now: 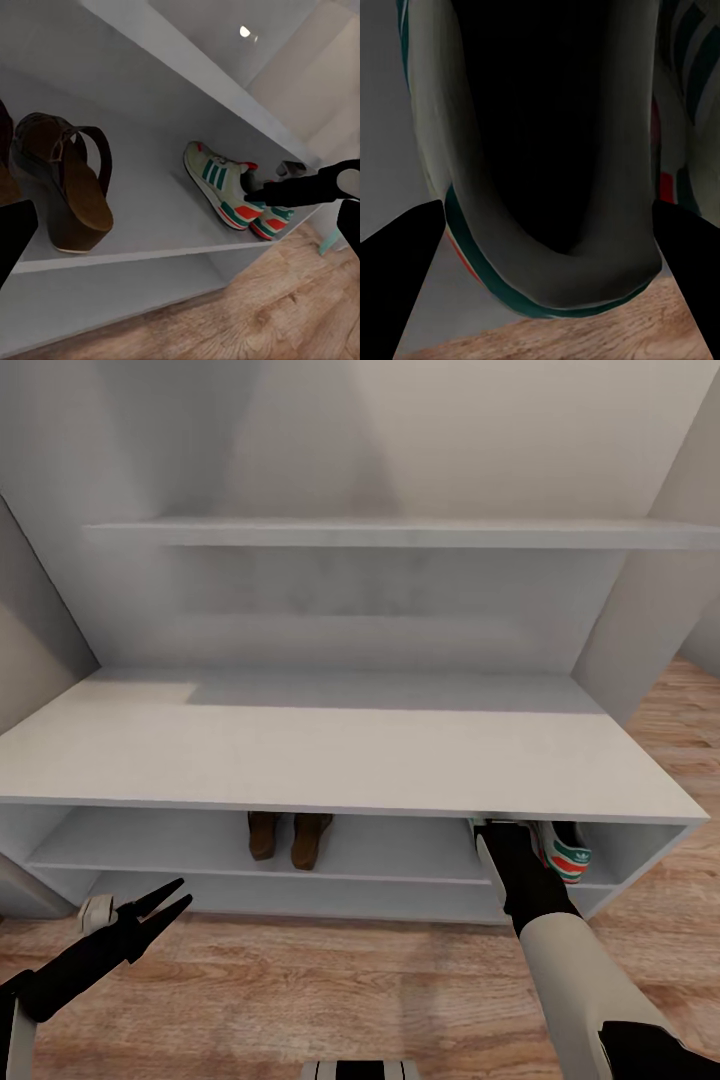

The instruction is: Pick up the two gym shoes and the two sandals from the corridor floor and place them onto the hallstand (shoe rack) in the corridor, making sure they are on the rack and not on the floor. Arrange them so the two gym shoes are next to each other and the two sandals are next to each other.

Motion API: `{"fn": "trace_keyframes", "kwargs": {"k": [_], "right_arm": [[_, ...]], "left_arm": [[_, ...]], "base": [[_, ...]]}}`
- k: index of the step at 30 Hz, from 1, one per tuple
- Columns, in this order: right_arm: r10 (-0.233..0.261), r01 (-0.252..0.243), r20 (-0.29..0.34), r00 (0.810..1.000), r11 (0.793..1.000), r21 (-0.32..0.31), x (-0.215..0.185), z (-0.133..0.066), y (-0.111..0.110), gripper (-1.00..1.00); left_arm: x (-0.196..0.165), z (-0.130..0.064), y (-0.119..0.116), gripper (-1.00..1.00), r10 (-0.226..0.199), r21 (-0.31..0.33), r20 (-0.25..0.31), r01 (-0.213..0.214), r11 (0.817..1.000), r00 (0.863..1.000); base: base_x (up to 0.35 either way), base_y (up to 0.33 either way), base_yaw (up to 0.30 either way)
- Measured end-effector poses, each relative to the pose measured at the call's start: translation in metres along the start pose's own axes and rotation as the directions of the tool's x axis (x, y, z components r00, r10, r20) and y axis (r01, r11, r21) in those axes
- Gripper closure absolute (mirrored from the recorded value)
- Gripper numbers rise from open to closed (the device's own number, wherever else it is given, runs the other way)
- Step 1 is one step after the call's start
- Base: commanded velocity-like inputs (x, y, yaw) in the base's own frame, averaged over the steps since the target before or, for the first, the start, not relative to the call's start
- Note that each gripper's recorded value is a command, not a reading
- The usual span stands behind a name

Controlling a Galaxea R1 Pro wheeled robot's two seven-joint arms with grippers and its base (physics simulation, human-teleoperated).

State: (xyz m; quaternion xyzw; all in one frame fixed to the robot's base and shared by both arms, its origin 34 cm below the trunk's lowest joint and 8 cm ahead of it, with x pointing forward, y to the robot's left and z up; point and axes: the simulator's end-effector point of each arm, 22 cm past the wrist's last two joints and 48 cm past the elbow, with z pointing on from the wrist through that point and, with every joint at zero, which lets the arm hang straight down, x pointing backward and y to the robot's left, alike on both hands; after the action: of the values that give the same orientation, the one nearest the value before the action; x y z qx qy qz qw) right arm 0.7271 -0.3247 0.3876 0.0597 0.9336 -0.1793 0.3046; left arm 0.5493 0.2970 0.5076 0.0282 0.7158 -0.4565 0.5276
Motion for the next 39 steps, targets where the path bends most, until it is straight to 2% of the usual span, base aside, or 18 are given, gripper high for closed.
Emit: {"fn": "trace_keyframes", "kwargs": {"k": [11, 12, 32, 39], "right_arm": [[0.000, 0.000, 0.000, 1.000, 1.000, 0.000, 0.0000, 0.0000, -0.0001, 1.00], [0.000, 0.000, 0.000, 1.000, 1.000, 0.000, 0.0000, 0.0000, 0.0000, -1.00], [-0.002, 0.002, 0.001, 1.000, 1.000, 0.001, -0.0002, 0.0000, -0.0001, -1.00], [-0.002, 0.002, 0.001, 1.000, 1.000, 0.001, -0.0002, 0.0000, -0.0002, -1.00]], "left_arm": [[-0.0002, -0.0001, -0.0001, -1.00, 0.000, 0.000, 0.001, 0.000, 1.000, 1.000], [-0.0002, -0.0001, -0.0001, -1.00, 0.000, 0.000, 0.001, 0.000, 1.000, 1.000], [-0.0004, -0.0002, 0.0000, -1.00, 0.000, 0.000, 0.002, 0.000, 1.000, 1.000], [-0.0004, -0.0002, 0.0000, -1.00, 0.000, 0.000, 0.002, 0.000, 1.000, 1.000]], "base": [[0.000, -0.054, 0.000], [0.000, -0.027, 0.000], [-0.002, -0.002, 0.000], [-0.185, 0.000, 0.000]]}}
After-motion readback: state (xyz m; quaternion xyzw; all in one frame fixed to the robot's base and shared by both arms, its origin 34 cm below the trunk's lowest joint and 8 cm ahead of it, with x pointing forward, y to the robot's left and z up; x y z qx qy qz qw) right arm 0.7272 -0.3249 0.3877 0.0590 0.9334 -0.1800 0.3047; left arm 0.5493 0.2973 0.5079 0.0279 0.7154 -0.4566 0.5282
